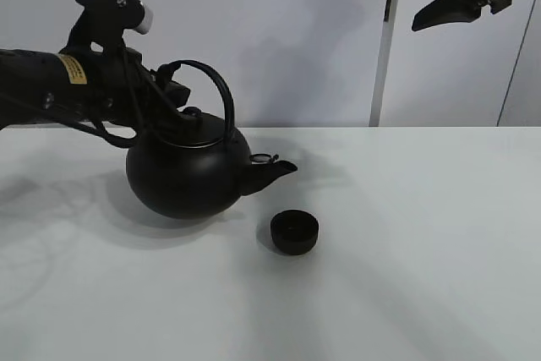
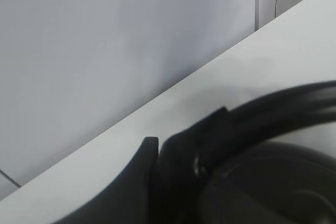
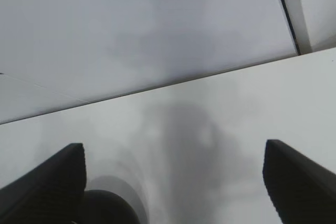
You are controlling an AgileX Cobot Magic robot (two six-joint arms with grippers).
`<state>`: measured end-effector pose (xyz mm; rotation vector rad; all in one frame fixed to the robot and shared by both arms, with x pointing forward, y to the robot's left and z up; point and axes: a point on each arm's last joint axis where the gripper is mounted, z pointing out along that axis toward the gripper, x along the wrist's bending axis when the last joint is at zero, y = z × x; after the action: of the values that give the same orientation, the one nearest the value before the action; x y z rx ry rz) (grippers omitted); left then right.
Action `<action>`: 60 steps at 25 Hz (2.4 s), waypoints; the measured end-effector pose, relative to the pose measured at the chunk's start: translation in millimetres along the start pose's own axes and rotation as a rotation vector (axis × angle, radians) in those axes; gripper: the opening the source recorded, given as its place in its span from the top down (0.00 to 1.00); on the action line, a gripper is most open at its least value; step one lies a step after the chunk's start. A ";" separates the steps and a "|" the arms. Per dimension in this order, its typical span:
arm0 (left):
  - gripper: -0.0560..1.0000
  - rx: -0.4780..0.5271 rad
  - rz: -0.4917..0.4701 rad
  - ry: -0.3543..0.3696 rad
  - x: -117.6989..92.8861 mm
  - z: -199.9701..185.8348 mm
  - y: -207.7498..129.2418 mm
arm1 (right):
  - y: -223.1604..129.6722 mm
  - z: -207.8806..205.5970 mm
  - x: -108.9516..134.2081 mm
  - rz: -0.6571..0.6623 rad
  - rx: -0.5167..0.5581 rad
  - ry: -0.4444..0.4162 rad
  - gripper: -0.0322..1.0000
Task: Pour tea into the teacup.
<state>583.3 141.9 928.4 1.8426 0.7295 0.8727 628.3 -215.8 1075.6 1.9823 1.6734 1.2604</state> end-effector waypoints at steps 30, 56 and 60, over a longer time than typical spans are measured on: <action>0.86 0.041 0.116 -0.003 2.4 3.9 1.9 | 1.3 0.0 0.0 0.000 -0.014 0.000 0.36; 0.86 0.058 0.129 -0.023 -4.3 10.8 7.0 | 1.5 0.0 0.0 0.000 -0.016 0.000 0.36; 0.86 0.072 0.138 -0.030 -5.7 11.9 7.9 | 1.7 0.0 0.0 0.000 -0.019 0.000 0.36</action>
<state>590.7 128.5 930.6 1.9845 0.6278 0.9159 629.5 -216.4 1076.8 1.9716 1.6551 1.2711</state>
